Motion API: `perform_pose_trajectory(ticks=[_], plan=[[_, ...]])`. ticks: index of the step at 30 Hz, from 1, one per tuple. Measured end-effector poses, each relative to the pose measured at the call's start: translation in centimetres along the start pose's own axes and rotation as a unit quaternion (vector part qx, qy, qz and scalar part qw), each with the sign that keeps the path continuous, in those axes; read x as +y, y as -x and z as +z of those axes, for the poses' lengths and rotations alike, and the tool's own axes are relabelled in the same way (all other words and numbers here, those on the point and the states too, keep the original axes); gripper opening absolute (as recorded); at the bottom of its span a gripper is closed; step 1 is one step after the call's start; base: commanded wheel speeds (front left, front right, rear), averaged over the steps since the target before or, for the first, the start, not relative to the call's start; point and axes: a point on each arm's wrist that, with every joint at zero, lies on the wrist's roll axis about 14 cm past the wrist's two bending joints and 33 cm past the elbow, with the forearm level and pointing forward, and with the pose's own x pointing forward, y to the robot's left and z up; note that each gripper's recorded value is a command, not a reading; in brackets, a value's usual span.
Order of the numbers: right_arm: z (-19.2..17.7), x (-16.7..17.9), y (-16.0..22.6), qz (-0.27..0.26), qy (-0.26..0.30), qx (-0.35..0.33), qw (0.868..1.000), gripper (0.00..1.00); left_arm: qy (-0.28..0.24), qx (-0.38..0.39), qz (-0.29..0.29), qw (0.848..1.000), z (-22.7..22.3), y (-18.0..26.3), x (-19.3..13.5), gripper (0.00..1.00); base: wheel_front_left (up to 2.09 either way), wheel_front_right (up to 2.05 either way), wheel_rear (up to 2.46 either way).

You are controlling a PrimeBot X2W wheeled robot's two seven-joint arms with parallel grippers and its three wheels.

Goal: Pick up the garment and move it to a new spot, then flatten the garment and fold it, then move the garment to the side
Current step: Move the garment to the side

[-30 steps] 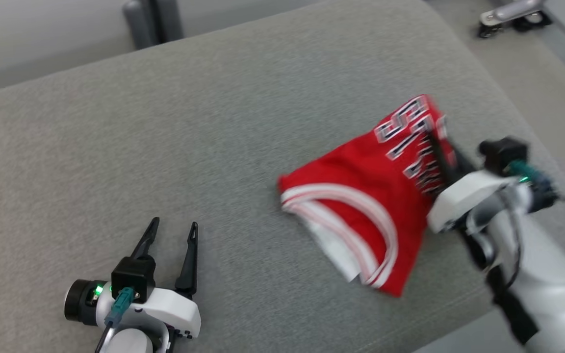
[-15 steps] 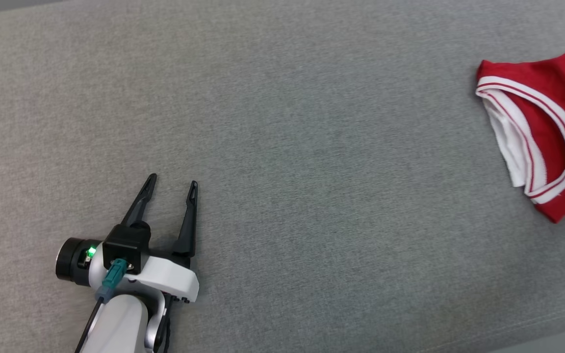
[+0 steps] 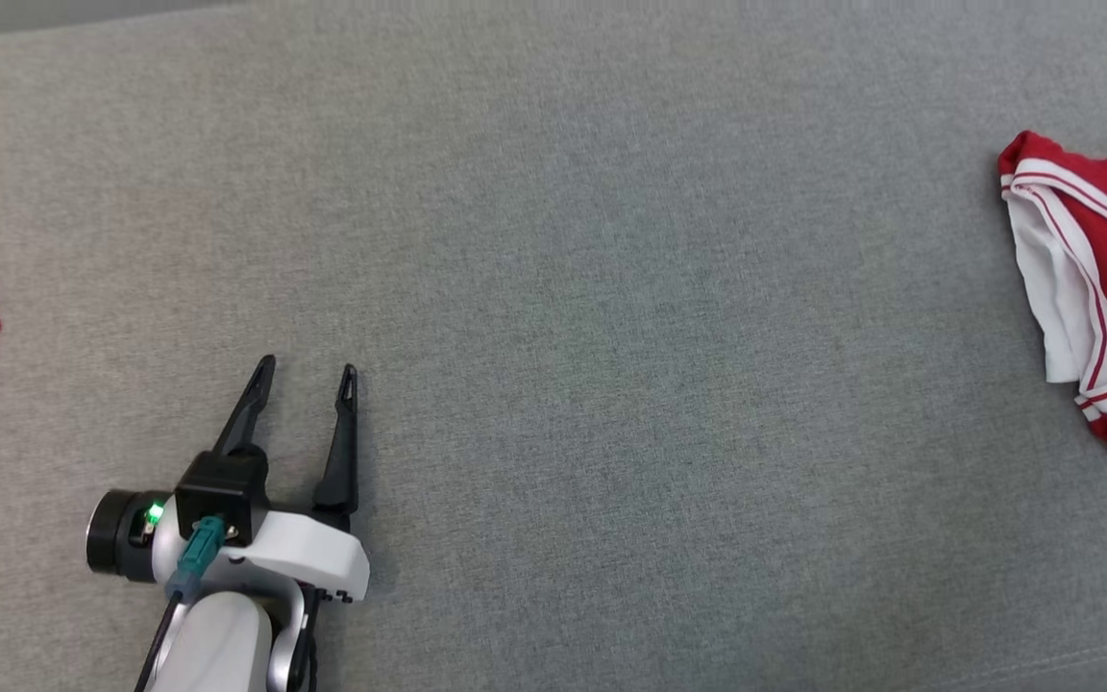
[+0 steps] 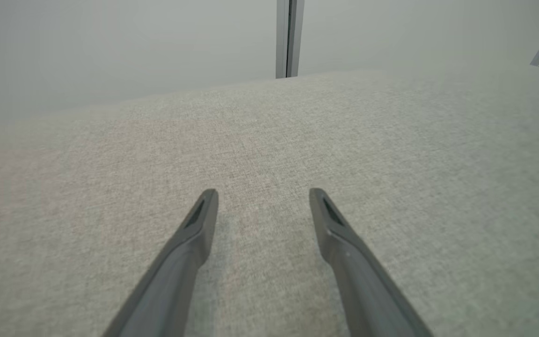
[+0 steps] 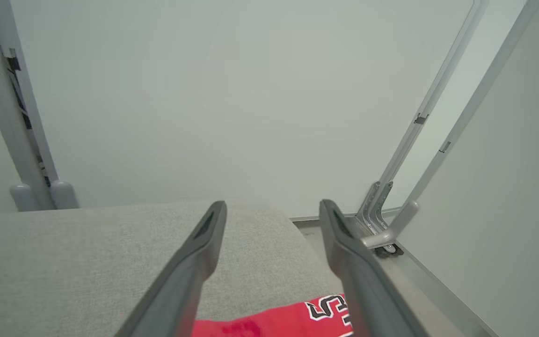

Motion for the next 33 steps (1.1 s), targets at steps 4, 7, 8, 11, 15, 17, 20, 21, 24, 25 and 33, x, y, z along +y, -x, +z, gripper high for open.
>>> perform_pose_trajectory(ticks=[4,7,8,11,15,17,20,21,24,25,33], plan=[[1.3,3.5,2.1,0.04,-0.034,-0.035,0.998,1.0,0.001,-0.012,0.015,1.0,1.2,1.1,0.7,1.0,0.0,0.0,0.0],[1.4,5.7,4.3,0.069,-0.059,-0.046,0.995,1.0,0.002,-0.016,0.028,0.999,1.7,2.4,1.4,1.0,0.0,0.0,0.0],[1.4,6.4,5.0,0.08,-0.062,-0.048,0.994,1.0,0.003,-0.018,0.034,0.999,1.9,2.8,1.7,1.0,0.0,0.0,0.0],[0.7,8.3,7.6,0.105,-0.081,-0.044,0.99,1.0,0.001,-0.024,0.044,0.999,2.5,4.1,2.2,1.0,0.0,0.0,0.0],[-0.6,9.7,10.5,0.118,-0.119,-0.026,0.986,1.0,0.0,-0.032,0.064,0.997,3.1,5.9,3.1,1.0,0.0,0.0,0.0],[-1.3,10.8,11.7,0.13,-0.127,-0.016,0.983,1.0,0.003,-0.035,0.075,0.997,3.3,6.8,3.6,1.0,0.0,0.0,0.0],[-2.4,11.9,13.6,0.144,-0.133,0.001,0.981,1.0,0.002,-0.041,0.087,0.995,3.7,8.0,4.2,1.0,0.0,0.0,0.0],[-2.7,12.0,14.2,0.143,-0.137,0.005,0.98,1.0,0.004,-0.041,0.091,0.995,3.6,8.4,4.4,1.0,0.0,0.0,0.0],[-3.4,12.4,15.7,0.15,-0.139,0.015,0.979,1.0,0.009,-0.043,0.103,0.994,3.6,9.7,4.8,1.0,0.0,0.0,0.0],[-3.5,12.8,16.2,0.154,-0.14,0.017,0.978,1.0,0.01,-0.044,0.107,0.993,3.6,10.1,4.9,1.0,0.0,0.0,0.0],[-2.4,13.7,18.2,0.175,-0.137,0.002,0.975,1.0,0.014,-0.052,0.126,0.991,3.8,12.4,5.3,1.0,0.0,0.0,0.0]])
